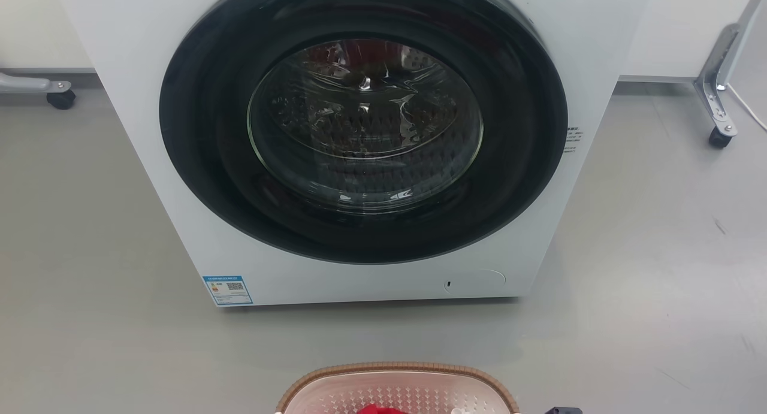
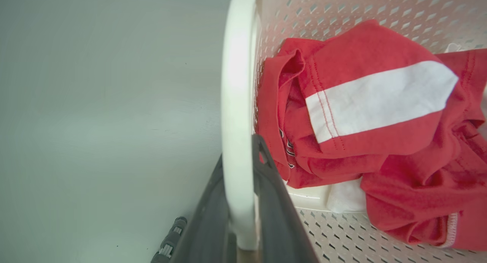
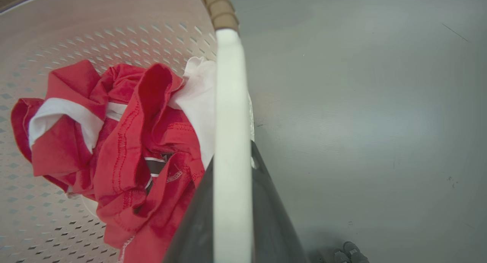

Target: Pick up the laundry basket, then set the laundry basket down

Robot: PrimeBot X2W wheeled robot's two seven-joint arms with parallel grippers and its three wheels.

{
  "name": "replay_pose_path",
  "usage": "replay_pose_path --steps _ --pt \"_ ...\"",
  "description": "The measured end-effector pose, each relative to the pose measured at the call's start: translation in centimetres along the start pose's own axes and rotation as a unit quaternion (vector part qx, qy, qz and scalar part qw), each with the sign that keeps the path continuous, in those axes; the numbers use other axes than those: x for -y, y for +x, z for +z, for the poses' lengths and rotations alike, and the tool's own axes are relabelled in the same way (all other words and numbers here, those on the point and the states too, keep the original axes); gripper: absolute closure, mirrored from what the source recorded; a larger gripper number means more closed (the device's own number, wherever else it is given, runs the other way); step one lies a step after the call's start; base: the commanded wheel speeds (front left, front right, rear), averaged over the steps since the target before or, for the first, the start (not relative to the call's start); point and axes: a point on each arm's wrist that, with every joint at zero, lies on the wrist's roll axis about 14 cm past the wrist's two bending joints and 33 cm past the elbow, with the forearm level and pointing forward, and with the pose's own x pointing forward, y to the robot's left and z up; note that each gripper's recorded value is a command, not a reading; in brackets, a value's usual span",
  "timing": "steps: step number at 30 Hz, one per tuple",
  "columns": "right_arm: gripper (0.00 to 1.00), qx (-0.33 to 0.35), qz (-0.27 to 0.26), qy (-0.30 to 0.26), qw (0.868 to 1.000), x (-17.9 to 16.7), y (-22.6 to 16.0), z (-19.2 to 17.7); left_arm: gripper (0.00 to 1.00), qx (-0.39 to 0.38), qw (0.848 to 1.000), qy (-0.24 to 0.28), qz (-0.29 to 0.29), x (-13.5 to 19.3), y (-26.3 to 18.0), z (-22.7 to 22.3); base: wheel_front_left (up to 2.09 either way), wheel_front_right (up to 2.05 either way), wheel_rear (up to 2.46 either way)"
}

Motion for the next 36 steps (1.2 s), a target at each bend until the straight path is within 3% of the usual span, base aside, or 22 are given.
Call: replay_pose_path --steps 23,36 --pt "1.00 -0.002 0.000 0.005 1.000 0.0 0.2 -0.1 1.00 -0.004 1.000 -0.001 0.000 0.0 0.2 -0.2 0.00 0.00 0.00" --pt "1.00 0.052 0.001 -0.016 0.999 0.4 2.5 7.5 1.00 0.042 0.999 -0.007 0.001 0.2 2.1 6.0 0.00 0.00 0.00"
